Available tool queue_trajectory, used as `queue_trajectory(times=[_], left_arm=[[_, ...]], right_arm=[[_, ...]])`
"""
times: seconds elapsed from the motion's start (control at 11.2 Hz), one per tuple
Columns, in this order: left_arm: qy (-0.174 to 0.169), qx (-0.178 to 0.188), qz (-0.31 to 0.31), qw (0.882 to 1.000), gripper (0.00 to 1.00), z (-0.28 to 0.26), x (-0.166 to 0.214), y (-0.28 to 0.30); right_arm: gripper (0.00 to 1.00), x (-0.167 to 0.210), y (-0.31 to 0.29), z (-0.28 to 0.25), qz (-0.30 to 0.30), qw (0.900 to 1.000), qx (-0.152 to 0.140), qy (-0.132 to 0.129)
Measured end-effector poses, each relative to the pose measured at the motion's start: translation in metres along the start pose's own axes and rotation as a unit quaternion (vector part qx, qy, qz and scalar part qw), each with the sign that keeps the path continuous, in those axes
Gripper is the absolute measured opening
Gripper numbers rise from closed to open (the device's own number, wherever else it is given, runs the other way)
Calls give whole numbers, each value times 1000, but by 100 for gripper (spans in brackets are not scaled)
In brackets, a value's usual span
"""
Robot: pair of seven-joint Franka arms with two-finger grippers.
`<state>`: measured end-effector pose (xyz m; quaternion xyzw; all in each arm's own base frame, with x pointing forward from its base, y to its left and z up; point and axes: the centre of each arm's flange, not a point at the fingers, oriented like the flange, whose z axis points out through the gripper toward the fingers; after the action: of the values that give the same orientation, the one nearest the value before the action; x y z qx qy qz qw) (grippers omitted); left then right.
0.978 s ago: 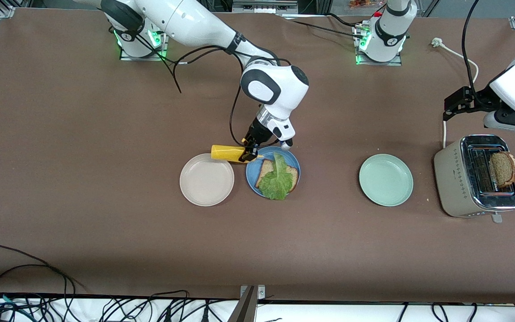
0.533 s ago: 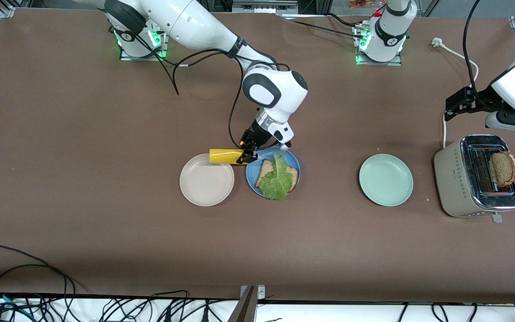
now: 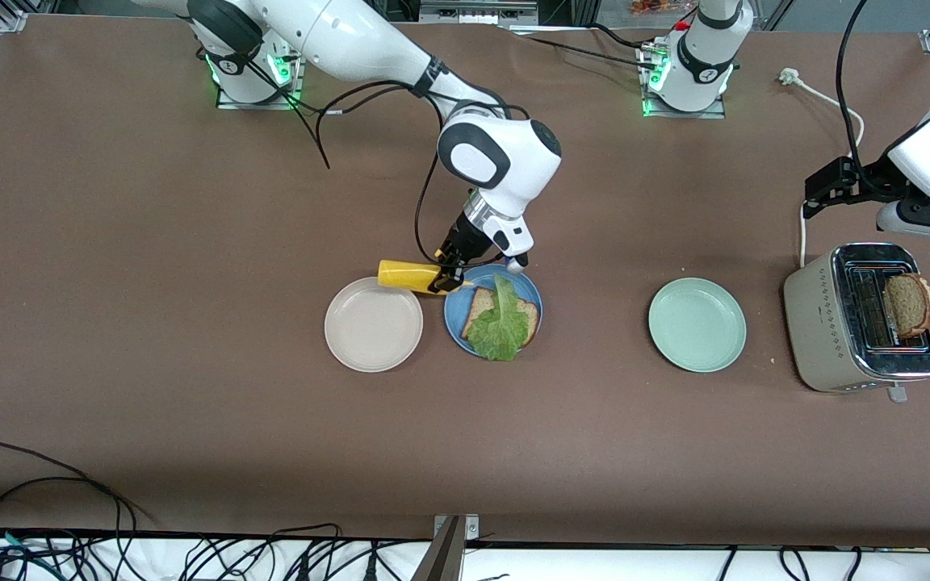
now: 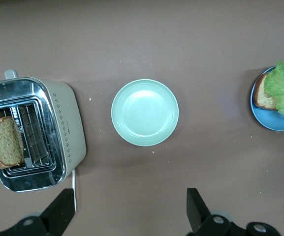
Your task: Make sandwich in blue plate with both arms
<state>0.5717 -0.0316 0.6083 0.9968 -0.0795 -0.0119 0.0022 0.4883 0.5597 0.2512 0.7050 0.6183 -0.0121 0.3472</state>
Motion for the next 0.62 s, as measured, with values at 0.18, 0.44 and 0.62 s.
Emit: queue_trajectory(times=[0.18, 0.44, 0.62], left_arm=[[0, 0, 0, 1000, 100, 0, 0, 0], [0, 0, 0, 1000, 100, 0, 0, 0], [0, 0, -3, 1000, 100, 0, 0, -3]], right_arm=[[20, -21, 23, -29, 40, 999, 33, 12], [20, -85, 89, -61, 115, 987, 103, 44], [20, -128, 127, -66, 143, 977, 143, 65]])
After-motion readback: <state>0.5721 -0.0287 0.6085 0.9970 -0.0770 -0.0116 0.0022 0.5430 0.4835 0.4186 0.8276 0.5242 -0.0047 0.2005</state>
